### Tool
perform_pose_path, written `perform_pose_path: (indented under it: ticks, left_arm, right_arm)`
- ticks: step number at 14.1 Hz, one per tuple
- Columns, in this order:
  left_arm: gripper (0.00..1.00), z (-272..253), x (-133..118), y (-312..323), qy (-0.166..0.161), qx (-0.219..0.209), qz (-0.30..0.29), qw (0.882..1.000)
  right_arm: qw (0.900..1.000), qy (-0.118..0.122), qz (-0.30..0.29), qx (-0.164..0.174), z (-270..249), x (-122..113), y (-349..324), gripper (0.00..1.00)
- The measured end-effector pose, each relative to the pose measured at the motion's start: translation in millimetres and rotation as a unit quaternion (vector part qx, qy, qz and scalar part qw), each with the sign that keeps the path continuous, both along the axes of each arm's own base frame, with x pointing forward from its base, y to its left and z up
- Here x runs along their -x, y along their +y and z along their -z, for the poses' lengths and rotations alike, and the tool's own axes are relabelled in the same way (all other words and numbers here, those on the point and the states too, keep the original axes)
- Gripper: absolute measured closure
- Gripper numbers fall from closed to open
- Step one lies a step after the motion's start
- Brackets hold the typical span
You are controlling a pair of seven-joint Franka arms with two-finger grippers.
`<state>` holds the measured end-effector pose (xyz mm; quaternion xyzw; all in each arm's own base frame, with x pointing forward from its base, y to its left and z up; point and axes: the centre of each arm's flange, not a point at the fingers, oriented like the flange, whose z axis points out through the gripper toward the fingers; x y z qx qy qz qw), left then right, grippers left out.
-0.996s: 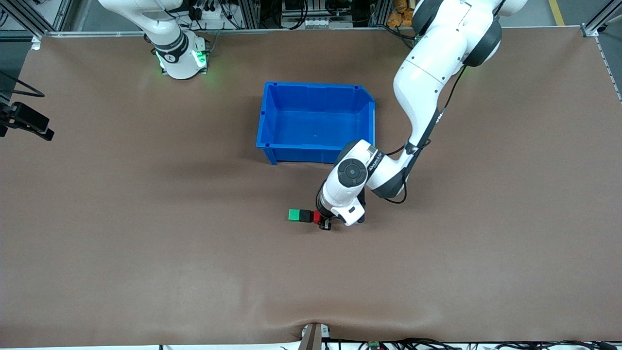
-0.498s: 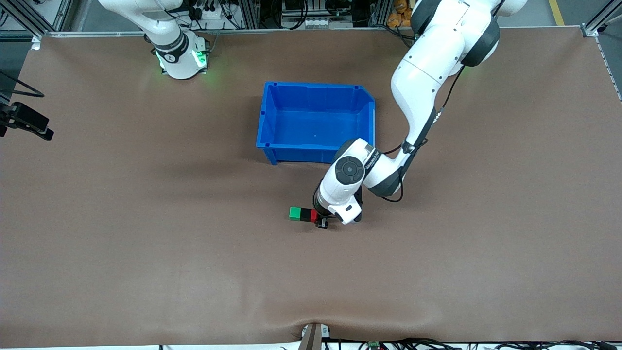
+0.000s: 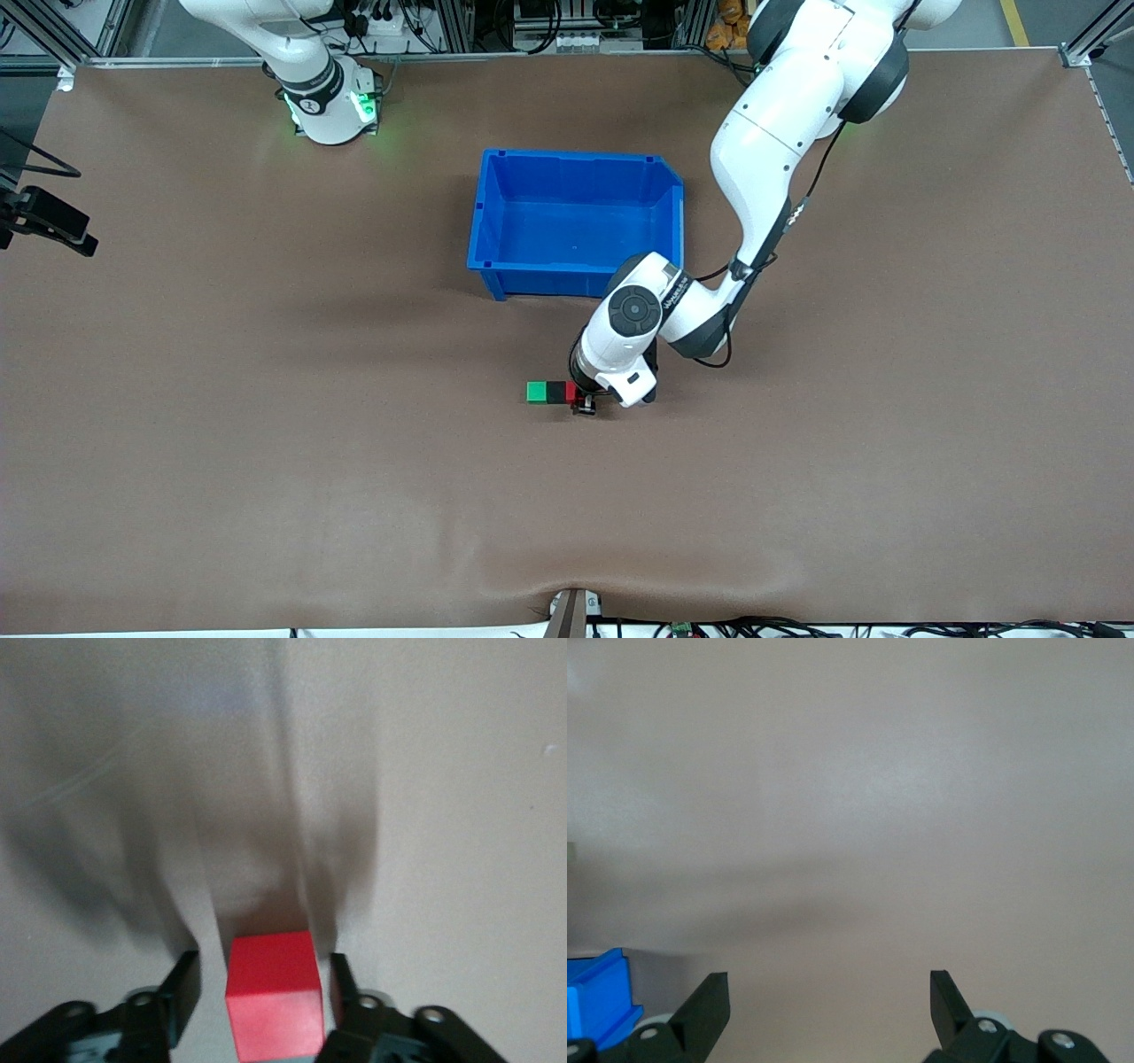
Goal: Attach green and red cubes to black cube
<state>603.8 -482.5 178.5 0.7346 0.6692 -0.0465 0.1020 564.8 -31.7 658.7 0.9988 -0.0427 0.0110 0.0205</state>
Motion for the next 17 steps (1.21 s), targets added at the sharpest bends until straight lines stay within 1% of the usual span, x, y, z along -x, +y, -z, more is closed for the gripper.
perform_pose_path:
  ticks: [1, 2, 3, 5, 7, 9, 11, 14, 17]
  left_arm:
    - [0.17, -8.3, -1.4, 0.7, 0.006, -0.005, 0.001, 1.0]
    - [0.05, -21.2, -3.1, 2.3, 0.012, -0.011, 0.002, 1.0]
    - [0.0, -40.5, -6.1, 4.8, 0.014, -0.016, 0.003, 1.0]
    - [0.0, -92.6, -15.5, 16.4, 0.008, -0.022, 0.017, 1.0]
    - [0.0, -154.9, -23.8, 35.3, -0.008, -0.028, 0.06, 0.998]
    - [0.0, -213.3, -28.7, 62.2, -0.022, -0.039, 0.109, 0.993]
    - [0.0, -251.5, -35.7, 91.3, -0.035, -0.047, 0.142, 0.988]
    - [0.0, -298.6, -45.6, 146.9, -0.043, -0.064, 0.212, 0.974]
    - [0.0, -349.0, -45.7, 204.5, -0.048, -0.08, 0.284, 0.954]
  right_arm:
    - [1.0, 0.0, 0.0, 0.0, 0.0, 0.0, 0.0, 0.0]
    - [1.0, 0.0, 0.0, 0.0, 0.0, 0.0, 0.0, 0.0]
    - [1.0, 0.0, 0.0, 0.0, 0.0, 0.0, 0.0, 0.0]
    - [1.0, 0.0, 0.0, 0.0, 0.0, -0.1, 0.0, 0.0]
    - [1.0, 0.0, 0.0, 0.0, -0.1, -0.1, 0.1, 0.0]
    - [1.0, 0.0, 0.0, 0.0, -0.1, -0.2, 0.3, 0.0]
    - [1.0, 0.0, 0.0, 0.0, -0.1, -0.2, 0.4, 0.0]
    - [1.0, 0.0, 0.0, 0.0, -0.1, -0.2, 0.4, 0.0]
    - [1.0, 0.0, 0.0, 0.0, -0.1, -0.2, 0.4, 0.0]
